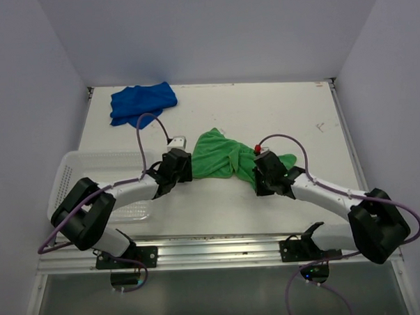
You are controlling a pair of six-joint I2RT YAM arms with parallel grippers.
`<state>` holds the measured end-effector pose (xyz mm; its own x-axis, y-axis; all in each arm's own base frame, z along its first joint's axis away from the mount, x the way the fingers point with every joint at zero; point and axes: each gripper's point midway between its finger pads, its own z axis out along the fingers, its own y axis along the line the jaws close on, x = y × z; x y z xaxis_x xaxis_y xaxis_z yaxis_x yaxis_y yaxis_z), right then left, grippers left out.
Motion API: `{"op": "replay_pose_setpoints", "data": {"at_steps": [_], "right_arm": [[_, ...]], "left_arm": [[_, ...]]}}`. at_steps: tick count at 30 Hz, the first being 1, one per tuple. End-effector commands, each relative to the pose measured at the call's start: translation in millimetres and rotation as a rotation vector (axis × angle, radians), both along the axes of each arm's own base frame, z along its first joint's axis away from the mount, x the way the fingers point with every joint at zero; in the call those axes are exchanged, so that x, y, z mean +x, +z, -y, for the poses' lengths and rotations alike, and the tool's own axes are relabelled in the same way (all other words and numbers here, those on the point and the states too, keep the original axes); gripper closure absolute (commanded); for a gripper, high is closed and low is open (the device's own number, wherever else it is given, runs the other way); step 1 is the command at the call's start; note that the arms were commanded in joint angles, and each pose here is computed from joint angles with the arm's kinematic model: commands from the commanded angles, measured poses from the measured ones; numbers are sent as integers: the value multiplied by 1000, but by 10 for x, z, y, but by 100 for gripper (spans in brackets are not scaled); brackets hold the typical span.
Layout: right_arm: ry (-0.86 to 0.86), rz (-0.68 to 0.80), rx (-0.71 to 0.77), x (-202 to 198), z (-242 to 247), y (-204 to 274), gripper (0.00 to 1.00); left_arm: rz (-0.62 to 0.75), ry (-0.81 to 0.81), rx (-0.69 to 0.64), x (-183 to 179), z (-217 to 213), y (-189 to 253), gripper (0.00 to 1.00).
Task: Roll the towels
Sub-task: Flatten the towel
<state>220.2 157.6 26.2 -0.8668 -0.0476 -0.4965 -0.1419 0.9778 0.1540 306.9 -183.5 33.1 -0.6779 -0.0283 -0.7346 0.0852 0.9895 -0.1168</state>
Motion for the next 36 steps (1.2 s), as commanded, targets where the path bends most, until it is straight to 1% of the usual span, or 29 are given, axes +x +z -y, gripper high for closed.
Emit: {"op": "replay_pose_setpoints", "data": {"at_steps": [1, 3, 6, 11, 13, 17, 18, 20, 24, 28, 32, 34, 36], "right_arm": [[-35, 56, -70, 34, 190, 351, 100], [-56, 101, -74, 68, 246, 525, 100], [-71, 112, -86, 41, 327, 639, 100], [-100, 98, -109, 64, 429, 633, 100], [-142, 85, -136, 99, 548, 610, 100], [-238, 81, -142, 187, 784, 640, 100], [-274, 84, -133, 233, 852, 670, 100], [-286, 85, -124, 270, 879, 700, 100], [-295, 83, -118, 343, 888, 733, 100], [-306, 84, -118, 366, 917, 743, 100], [-319, 86, -119, 383, 955, 758, 100], [-320, 83, -117, 383, 958, 753, 100], [-322, 81, -110, 389, 956, 743, 100]], "left_arm": [[64, -21, -14, 178, 91, 175, 45], [66, -44, -2, 182, 103, 178, 47], [70, -82, 36, 174, 95, 173, 45], [81, -156, 70, 90, 168, 224, 45], [85, -202, 76, 43, 235, 260, 45], [49, -277, 105, -61, 305, 219, 45], [46, -283, 116, -66, 314, 219, 45], [15, -299, 151, -118, 301, 190, 44], [35, -290, 230, -130, 265, 280, 43], [48, -308, 272, -122, 272, 396, 43], [-44, -324, 387, -198, 120, 316, 42], [-79, -332, 403, -238, 108, 309, 41], [-89, -367, 389, -280, 165, 329, 41]]}}
